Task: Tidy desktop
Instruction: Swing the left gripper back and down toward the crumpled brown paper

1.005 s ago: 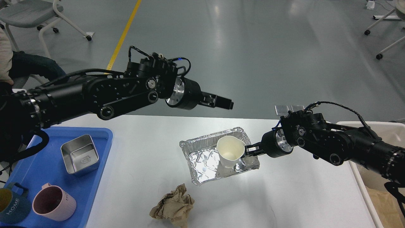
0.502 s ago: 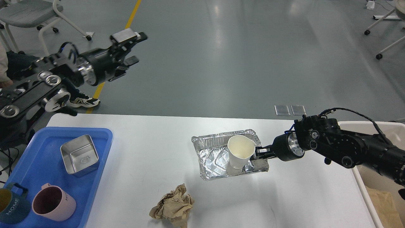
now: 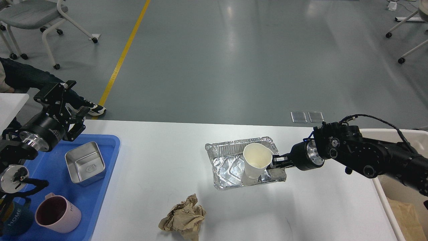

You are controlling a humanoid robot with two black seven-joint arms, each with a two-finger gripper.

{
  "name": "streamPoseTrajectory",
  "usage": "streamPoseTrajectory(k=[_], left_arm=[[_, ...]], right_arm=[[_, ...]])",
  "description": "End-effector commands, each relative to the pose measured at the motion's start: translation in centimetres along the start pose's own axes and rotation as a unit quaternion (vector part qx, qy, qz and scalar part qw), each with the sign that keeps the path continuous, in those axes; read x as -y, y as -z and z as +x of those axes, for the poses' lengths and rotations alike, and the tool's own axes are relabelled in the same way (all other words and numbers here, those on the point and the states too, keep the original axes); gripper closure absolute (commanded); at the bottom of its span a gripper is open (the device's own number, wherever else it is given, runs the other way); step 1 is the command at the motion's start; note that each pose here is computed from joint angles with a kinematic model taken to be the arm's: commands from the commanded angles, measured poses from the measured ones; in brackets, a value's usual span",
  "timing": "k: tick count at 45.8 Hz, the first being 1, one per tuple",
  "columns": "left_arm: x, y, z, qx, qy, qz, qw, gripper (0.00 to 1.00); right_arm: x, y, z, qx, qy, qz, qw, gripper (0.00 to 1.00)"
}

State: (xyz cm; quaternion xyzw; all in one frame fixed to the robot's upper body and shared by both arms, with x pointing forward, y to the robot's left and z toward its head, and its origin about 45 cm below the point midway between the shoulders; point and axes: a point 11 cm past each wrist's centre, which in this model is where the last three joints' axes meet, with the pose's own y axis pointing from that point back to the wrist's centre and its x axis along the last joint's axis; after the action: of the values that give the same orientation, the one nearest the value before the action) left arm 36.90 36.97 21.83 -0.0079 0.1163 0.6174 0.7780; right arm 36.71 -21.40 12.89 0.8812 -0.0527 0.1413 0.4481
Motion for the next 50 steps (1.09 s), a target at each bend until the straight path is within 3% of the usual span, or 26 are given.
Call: streamPoseTrajectory(k=[1, 9, 21, 29, 41, 50], left_arm=[[-0.1, 0.3, -0.4, -0.005, 0.001, 0.001, 1.000, 0.05], [-0.6, 1.3, -1.1, 0.033, 0.016, 0.033, 0.999, 0.06], [-5.6, 1.1, 1.2, 0.248, 0.044, 0.164, 0.954, 0.06], [-6.4, 0.3, 2.6, 0.344, 0.026, 0.170, 0.923, 0.06], [-8.1, 1.5, -2.6, 0.364, 0.082, 0.167, 0.912, 0.06], [-9.9, 5.1, -3.2, 0.362, 0.112, 0.216, 0.900, 0.06]], right_arm=[[-0.1, -0.2, 0.0, 0.000, -0.001, -0.002, 1.000, 1.00], [-0.1, -0.3, 0.0, 0.001, -0.003, -0.004, 1.000, 1.00], [0.0, -0.7, -0.5, -0.001, 0.004, -0.009, 1.000, 1.00], [0.2, -0.5, -0.5, -0.001, 0.005, -0.009, 1.000, 1.00], [0.1, -0.6, -0.5, -0.001, 0.004, -0.010, 1.000, 1.00], [0.2, -0.7, -0.6, 0.000, 0.005, -0.009, 1.000, 1.00]])
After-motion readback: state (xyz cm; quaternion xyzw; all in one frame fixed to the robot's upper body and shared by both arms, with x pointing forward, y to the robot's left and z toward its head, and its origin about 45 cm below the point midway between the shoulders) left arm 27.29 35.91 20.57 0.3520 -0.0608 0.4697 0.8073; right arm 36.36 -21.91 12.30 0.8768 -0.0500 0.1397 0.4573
